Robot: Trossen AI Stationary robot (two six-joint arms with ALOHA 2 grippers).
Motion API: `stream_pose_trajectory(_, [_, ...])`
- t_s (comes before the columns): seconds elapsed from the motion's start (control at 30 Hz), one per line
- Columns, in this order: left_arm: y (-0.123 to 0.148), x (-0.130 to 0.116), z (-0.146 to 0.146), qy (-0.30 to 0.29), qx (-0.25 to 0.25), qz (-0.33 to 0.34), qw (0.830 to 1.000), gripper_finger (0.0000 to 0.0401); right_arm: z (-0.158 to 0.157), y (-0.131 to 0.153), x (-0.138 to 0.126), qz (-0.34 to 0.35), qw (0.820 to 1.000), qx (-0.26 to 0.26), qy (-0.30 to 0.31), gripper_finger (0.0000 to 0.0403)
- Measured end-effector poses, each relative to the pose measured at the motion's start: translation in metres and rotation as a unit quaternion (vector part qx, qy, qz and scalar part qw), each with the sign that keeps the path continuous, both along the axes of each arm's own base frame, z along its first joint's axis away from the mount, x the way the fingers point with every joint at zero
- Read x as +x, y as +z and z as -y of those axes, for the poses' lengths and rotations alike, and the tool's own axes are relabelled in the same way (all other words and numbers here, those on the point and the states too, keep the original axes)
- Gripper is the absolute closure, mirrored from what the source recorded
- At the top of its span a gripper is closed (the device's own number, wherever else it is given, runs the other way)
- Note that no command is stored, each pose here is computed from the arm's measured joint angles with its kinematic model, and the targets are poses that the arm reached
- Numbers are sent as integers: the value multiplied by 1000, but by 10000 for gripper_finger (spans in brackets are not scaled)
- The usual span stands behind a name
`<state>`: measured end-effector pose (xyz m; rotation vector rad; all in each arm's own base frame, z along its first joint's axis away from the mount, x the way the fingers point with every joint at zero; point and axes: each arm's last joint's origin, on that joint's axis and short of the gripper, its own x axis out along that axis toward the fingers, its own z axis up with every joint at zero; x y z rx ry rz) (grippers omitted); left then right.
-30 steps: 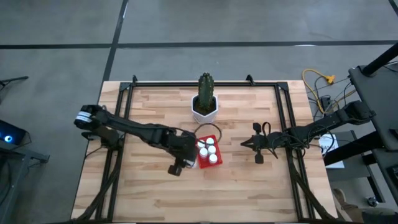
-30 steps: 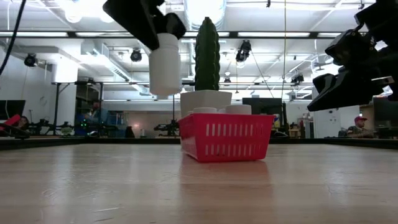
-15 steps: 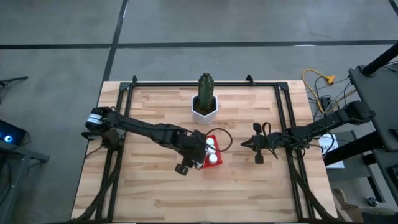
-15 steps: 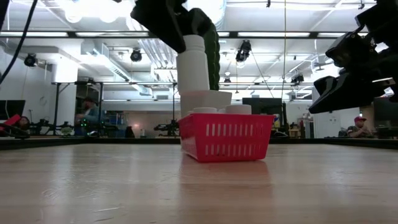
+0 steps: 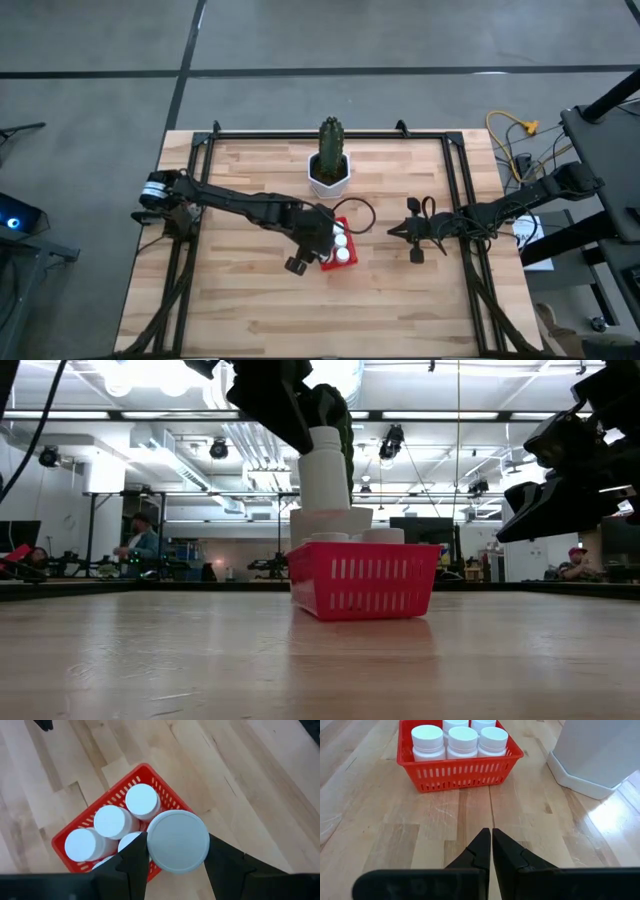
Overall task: Pick and place pill bottles into a basket
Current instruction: Put the white pill bottle into the red bin
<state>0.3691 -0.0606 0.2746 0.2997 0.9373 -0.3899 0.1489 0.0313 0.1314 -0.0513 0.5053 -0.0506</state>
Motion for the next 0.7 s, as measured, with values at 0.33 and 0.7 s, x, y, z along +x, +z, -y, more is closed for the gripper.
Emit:
stream_pose_trajectory(0.33, [-3, 2, -1, -20, -1, 13, 1000, 251, 0, 0, 0, 0, 1000, 0, 0, 394])
stream_pose_trajectory(0.7, [-9, 5, -3, -23, 3, 16, 1000, 251, 0, 0, 0, 0, 1000, 2, -1, 394])
